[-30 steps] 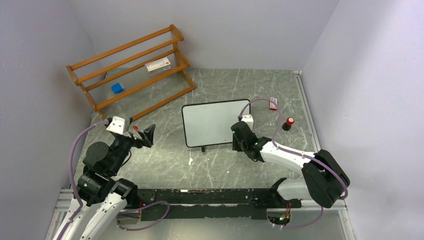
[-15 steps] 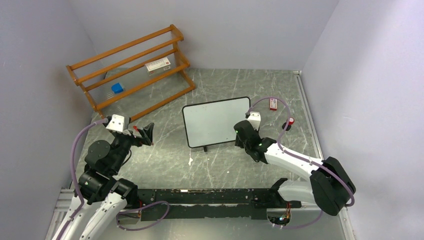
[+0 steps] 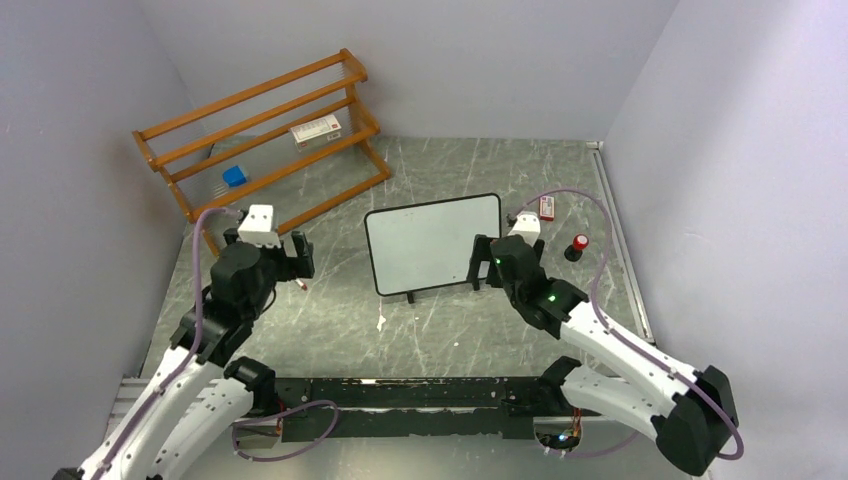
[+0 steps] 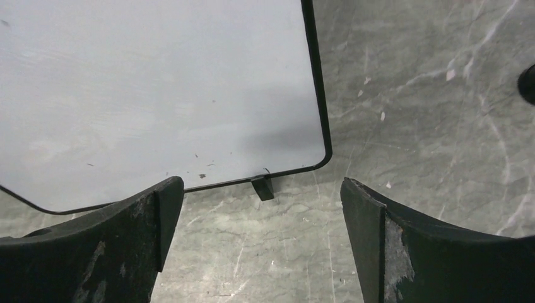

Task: Write a sentence on the whiteboard
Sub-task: Move the whiteboard to the center of the board.

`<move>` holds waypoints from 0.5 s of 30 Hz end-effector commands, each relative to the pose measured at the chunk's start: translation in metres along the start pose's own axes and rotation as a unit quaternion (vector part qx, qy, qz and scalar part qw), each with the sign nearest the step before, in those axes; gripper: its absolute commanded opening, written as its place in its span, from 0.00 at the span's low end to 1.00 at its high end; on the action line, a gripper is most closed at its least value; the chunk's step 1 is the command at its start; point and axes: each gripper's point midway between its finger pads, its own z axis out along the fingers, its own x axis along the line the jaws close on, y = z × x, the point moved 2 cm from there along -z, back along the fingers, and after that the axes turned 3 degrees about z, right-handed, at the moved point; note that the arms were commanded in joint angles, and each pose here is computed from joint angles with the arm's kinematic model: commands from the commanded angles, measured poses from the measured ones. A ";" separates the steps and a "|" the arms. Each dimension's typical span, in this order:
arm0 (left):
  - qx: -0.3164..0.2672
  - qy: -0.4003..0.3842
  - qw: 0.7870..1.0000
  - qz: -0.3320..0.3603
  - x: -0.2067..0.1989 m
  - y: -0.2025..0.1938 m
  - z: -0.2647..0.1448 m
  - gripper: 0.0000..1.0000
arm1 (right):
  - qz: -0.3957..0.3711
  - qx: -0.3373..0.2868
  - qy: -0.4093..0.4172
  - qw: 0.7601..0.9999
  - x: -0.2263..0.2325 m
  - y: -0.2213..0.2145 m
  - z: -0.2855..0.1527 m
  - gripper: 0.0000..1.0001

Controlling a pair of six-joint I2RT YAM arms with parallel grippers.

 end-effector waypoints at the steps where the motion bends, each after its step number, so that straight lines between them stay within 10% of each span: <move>1: 0.041 0.061 0.997 -0.026 0.011 0.001 0.005 0.98 | -0.001 -0.029 0.003 1.000 -0.003 0.027 -0.021 1.00; 15: 0.203 0.167 0.960 -0.100 0.022 -0.057 0.048 0.99 | 0.039 -0.151 0.007 0.988 -0.025 0.086 -0.078 1.00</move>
